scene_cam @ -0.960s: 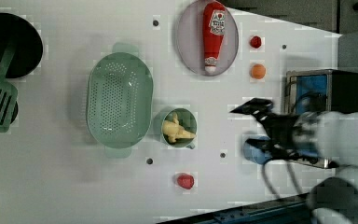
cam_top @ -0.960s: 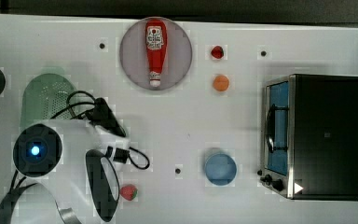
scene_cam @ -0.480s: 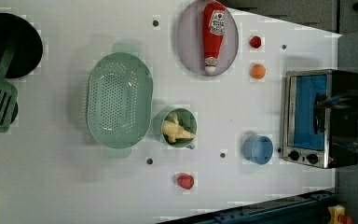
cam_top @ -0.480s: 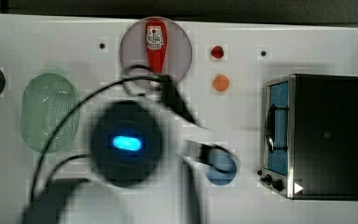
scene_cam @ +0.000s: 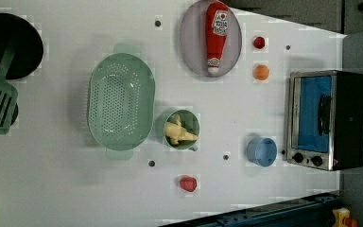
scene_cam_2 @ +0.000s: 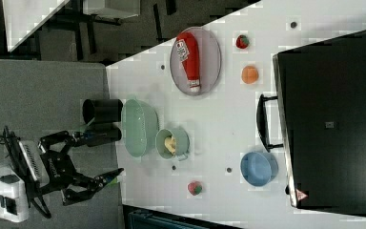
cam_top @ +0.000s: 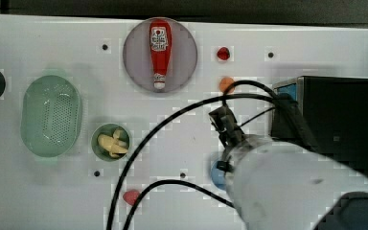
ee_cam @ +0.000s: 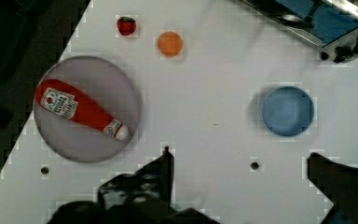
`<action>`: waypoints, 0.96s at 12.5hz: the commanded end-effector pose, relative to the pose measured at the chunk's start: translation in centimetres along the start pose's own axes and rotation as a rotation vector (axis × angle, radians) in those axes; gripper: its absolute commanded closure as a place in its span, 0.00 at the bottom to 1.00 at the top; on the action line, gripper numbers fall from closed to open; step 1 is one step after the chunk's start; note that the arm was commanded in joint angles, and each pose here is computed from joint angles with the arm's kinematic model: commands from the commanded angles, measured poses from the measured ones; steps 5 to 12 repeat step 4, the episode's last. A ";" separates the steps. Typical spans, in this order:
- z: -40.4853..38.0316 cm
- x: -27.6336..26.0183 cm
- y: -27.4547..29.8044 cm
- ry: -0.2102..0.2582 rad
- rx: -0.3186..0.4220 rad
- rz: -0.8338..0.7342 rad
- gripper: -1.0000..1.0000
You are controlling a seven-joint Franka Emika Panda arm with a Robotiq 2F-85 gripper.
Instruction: Pick Banana and place it in mug.
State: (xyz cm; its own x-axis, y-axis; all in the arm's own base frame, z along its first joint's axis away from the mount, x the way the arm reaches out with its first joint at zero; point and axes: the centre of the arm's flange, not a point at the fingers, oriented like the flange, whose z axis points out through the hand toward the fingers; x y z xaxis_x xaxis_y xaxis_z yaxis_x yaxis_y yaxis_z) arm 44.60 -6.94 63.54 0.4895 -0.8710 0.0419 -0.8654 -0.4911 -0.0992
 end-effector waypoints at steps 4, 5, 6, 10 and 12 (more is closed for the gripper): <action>3.7 -2.1 -2.8 -0.002 -0.094 -0.147 0.00; 3.7 -2.1 -2.8 -0.002 -0.094 -0.147 0.00; 3.7 -2.1 -2.8 -0.002 -0.094 -0.147 0.00; 3.7 -2.1 -2.8 -0.002 -0.094 -0.147 0.00; 3.7 -2.1 -2.8 -0.002 -0.094 -0.147 0.00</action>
